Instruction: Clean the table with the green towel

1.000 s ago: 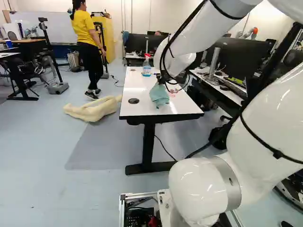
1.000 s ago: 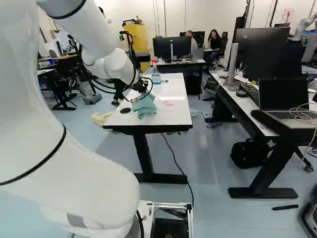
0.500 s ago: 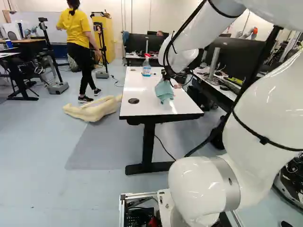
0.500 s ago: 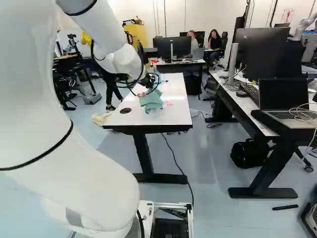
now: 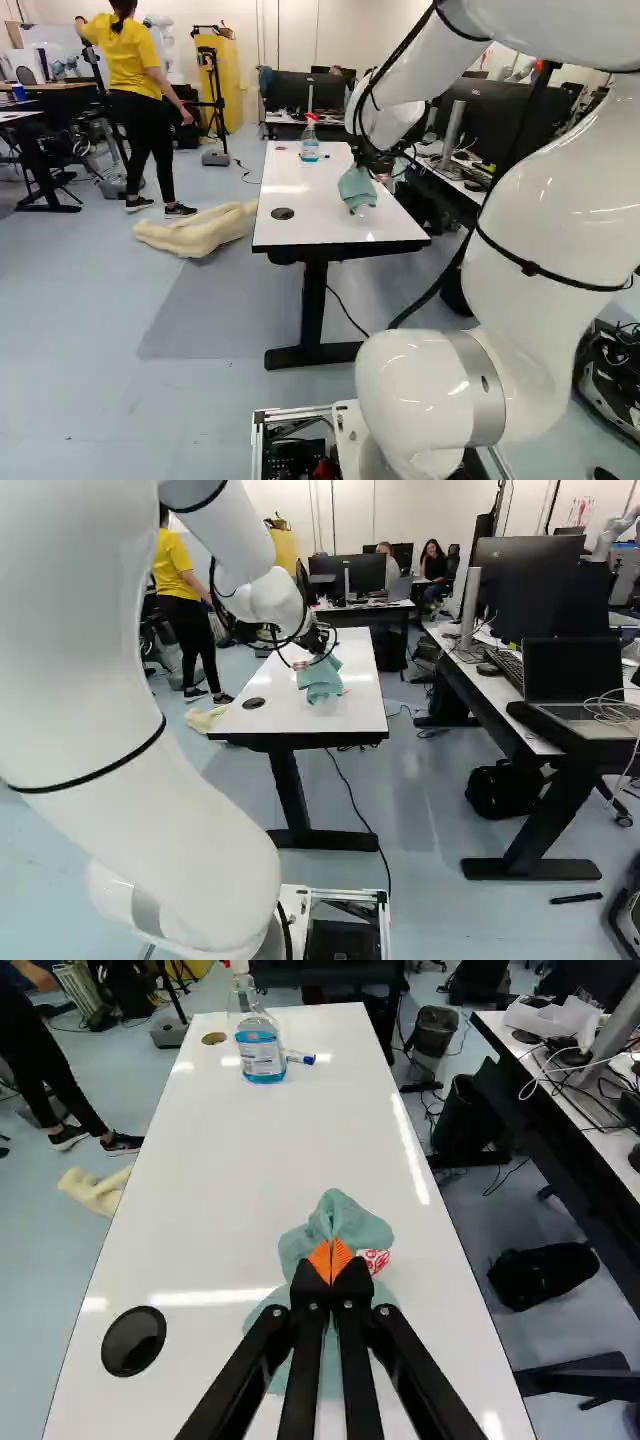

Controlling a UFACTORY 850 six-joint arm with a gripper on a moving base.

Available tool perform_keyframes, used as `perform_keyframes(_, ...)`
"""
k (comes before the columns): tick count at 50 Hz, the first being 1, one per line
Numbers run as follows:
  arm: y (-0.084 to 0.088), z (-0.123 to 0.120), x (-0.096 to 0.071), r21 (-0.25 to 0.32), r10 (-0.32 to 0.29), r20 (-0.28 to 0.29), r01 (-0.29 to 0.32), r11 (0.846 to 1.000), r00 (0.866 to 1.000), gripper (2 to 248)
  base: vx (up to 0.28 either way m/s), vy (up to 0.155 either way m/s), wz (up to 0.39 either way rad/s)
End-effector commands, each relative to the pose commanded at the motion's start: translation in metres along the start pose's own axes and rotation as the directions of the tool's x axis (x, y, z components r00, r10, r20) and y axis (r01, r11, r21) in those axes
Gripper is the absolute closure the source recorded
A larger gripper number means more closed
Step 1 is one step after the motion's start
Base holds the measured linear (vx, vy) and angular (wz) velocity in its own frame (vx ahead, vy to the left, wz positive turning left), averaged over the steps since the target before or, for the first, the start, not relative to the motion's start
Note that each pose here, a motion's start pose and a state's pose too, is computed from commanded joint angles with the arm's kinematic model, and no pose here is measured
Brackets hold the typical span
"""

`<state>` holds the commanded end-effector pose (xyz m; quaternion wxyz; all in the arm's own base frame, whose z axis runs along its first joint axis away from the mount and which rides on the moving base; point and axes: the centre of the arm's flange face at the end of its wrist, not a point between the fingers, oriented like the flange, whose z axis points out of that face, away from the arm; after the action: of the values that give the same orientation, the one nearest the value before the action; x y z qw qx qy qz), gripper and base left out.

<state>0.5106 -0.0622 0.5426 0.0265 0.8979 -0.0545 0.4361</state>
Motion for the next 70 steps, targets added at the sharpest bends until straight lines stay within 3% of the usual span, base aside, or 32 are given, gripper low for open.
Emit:
perform_keyframes(28,0.035,0.03,0.021,-0.049,0.039,-0.004,-0.039,0.998,0.999,230,0.0,0.0,0.0)
perform_keyframes(70,0.038,0.072,-0.007,-0.052,0.045,0.08,-0.041,0.998,0.996,230,0.0,0.0,0.0)
